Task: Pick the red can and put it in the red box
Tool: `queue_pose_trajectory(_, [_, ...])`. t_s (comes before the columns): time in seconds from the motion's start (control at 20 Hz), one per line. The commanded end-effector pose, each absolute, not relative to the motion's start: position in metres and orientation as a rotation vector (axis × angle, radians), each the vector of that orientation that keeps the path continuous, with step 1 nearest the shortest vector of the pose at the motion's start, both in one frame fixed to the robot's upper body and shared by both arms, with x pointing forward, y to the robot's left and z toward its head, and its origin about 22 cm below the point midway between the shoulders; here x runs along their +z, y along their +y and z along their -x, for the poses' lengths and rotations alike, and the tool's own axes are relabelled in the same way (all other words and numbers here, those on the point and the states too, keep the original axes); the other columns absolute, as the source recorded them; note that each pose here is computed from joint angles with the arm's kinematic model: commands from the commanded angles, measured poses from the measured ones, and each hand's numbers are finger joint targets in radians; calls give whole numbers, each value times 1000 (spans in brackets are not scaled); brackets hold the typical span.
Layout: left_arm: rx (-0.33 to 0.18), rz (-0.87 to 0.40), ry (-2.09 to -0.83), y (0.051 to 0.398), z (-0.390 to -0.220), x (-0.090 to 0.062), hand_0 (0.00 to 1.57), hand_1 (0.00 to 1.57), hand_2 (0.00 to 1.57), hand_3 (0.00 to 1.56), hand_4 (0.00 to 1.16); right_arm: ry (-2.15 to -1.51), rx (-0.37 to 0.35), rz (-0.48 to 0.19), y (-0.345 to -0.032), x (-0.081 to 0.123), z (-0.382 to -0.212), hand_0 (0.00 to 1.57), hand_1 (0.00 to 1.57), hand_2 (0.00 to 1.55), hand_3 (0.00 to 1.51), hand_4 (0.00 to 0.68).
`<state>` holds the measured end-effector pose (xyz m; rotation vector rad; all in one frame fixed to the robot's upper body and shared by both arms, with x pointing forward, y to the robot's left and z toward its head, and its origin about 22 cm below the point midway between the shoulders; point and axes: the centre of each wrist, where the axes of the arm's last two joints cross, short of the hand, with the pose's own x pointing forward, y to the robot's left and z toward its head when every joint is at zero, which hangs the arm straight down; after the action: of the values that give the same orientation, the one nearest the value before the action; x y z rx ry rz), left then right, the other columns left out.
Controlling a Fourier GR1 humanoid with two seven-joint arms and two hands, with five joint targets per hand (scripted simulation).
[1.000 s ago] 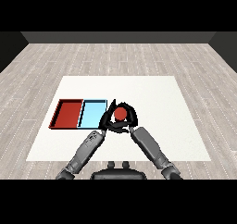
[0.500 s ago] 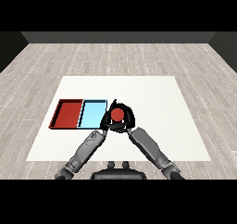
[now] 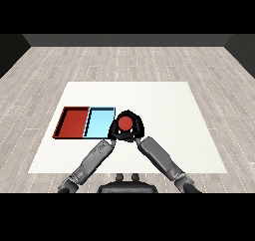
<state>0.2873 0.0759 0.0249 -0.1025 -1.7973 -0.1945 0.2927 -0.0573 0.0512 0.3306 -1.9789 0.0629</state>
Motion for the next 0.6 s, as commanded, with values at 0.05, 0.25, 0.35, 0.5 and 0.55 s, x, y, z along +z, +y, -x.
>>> queue_pose_trajectory(0.05, [-227, 98, -1747, 54, -283, 14, 1571, 1571, 1536, 1446, 996, -2003, 69, -385, -46, 63, -286, 1467, 1467, 1439, 1392, 561])
queue_pose_trajectory(0.25, [-176, 74, -1775, 54, -292, 17, 1571, 1571, 1480, 1360, 855, -1992, 55, -389, -57, 53, -300, 1496, 1496, 1439, 1387, 560])
queue_pose_trajectory(0.35, [-192, 70, -1795, 54, -293, 38, 1571, 1571, 1495, 1340, 857, -2003, 42, -386, -36, 64, -300, 1518, 1518, 1450, 1391, 541])
queue_pose_trajectory(0.5, [-180, 97, -1805, 49, -289, 38, 1571, 1571, 1510, 1404, 871, -2000, 47, -376, -57, 63, -282, 1520, 1520, 1461, 1399, 544])
queue_pose_trajectory(0.55, [-174, 82, -1788, 49, -285, 36, 1571, 1571, 1522, 1426, 880, -2007, 70, -387, -50, 60, -305, 1516, 1516, 1460, 1398, 544])
